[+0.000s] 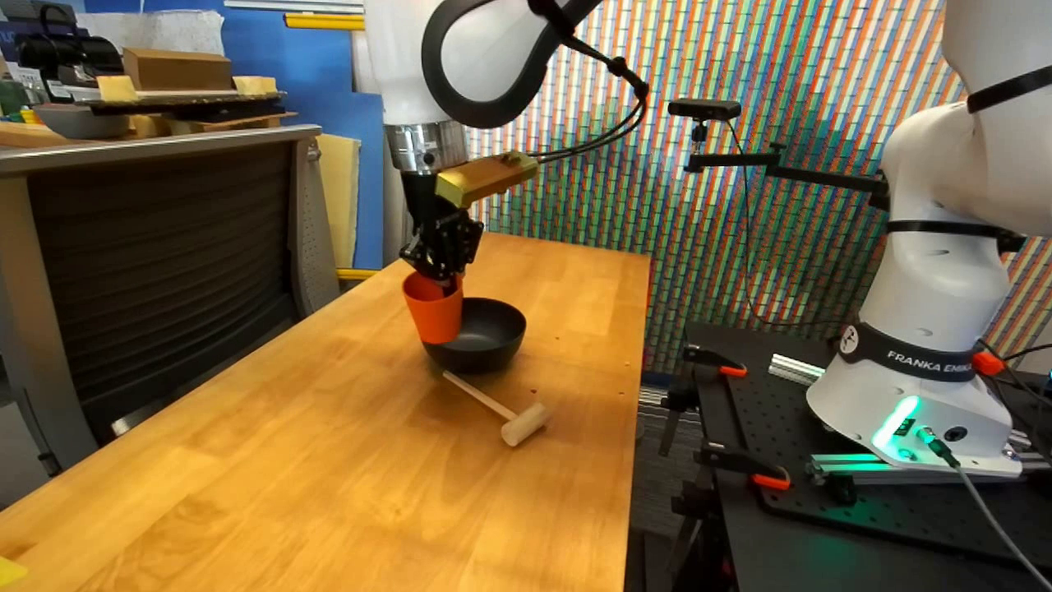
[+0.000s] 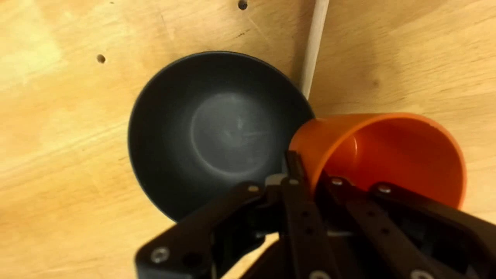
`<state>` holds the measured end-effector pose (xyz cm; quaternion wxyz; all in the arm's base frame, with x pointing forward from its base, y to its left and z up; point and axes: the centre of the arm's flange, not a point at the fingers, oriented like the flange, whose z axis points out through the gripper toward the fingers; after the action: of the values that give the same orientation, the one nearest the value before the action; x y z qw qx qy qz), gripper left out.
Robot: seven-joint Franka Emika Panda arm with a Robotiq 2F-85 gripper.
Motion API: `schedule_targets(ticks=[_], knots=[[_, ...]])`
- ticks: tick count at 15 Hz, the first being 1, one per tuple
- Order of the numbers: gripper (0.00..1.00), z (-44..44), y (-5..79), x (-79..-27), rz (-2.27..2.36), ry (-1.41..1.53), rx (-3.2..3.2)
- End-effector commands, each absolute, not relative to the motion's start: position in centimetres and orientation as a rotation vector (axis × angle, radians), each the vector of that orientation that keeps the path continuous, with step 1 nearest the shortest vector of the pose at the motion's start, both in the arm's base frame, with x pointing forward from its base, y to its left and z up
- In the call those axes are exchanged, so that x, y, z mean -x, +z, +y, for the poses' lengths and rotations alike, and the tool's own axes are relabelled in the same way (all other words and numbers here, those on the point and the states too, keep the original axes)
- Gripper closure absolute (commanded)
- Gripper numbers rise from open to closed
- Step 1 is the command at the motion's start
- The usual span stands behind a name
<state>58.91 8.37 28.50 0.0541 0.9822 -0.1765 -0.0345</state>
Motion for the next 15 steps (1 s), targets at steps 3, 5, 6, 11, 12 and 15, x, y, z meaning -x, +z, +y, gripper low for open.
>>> schedule_targets(ticks=[3,5,6,11,12,15], knots=[[0.98,5.2,29.2,-53.9,-0.853,0.008,-2.84],[0.98,4.6,29.2,-53.4,-0.915,0.022,-2.805],[0.98,4.5,28.7,-53.4,-0.935,0.012,-2.791],[0.98,4.6,25.1,-54.0,-0.965,-0.038,-2.764],[0.98,4.6,24.5,-54.1,-0.961,-0.039,-2.766],[0.98,4.2,22.8,-54.6,-0.955,-0.029,-2.751]])
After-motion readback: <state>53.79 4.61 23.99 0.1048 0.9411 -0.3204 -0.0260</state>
